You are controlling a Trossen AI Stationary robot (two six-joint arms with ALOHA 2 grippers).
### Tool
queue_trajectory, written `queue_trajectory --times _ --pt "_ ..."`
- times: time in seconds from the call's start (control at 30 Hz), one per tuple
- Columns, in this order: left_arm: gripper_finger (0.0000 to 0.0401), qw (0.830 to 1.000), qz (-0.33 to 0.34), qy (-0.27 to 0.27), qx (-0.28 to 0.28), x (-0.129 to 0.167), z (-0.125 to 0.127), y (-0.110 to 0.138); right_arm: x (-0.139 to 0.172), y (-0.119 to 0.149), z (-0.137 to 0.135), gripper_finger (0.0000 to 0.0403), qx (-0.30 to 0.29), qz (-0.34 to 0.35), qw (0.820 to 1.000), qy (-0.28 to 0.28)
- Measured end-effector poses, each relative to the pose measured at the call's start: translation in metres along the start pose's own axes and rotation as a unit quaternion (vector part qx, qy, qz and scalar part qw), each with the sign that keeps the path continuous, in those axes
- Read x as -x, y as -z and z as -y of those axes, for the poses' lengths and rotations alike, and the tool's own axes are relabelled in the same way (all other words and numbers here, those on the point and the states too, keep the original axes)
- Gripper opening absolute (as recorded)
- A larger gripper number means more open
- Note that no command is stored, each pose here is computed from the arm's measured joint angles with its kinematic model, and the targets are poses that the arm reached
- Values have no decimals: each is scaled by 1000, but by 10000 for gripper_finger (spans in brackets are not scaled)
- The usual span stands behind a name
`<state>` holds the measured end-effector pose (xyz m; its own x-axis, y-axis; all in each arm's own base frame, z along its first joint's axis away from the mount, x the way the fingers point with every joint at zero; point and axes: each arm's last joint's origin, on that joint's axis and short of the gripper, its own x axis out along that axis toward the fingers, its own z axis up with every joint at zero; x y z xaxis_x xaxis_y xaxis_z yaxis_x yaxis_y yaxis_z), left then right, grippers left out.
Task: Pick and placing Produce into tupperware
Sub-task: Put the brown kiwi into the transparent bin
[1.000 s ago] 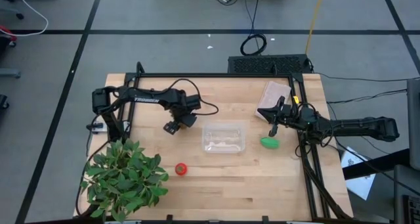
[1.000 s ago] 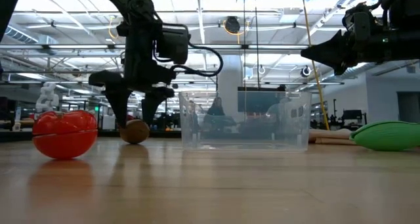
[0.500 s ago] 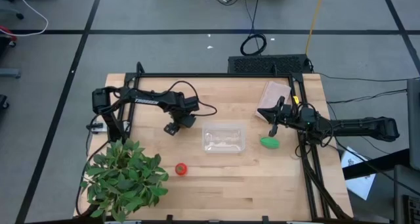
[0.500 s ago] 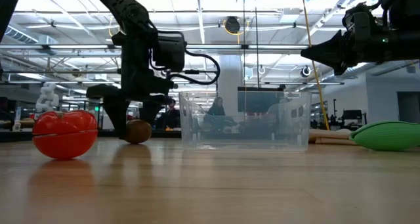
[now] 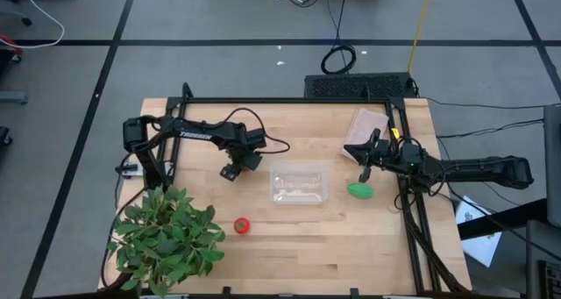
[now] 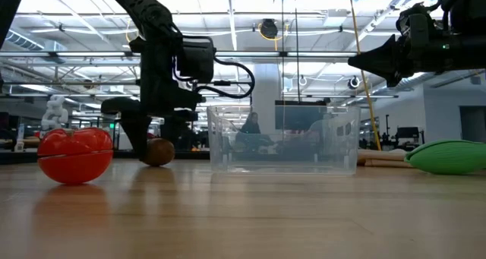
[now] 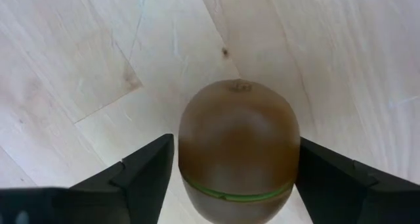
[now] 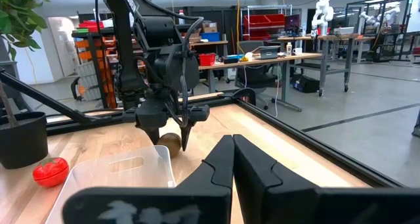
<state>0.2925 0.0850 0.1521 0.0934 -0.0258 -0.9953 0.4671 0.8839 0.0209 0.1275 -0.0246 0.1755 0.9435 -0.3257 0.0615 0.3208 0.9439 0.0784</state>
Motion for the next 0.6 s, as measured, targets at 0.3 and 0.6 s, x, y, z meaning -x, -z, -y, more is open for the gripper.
queue_trajectory --times 0.3,0.6 --pt "219 1000 0 -1 4 1 0 0 0 0 0 0 0 0 1000 0" --pt "257 999 -28 -9 -13 10 1 -5 0 0 0 0 0 0 1000 0"
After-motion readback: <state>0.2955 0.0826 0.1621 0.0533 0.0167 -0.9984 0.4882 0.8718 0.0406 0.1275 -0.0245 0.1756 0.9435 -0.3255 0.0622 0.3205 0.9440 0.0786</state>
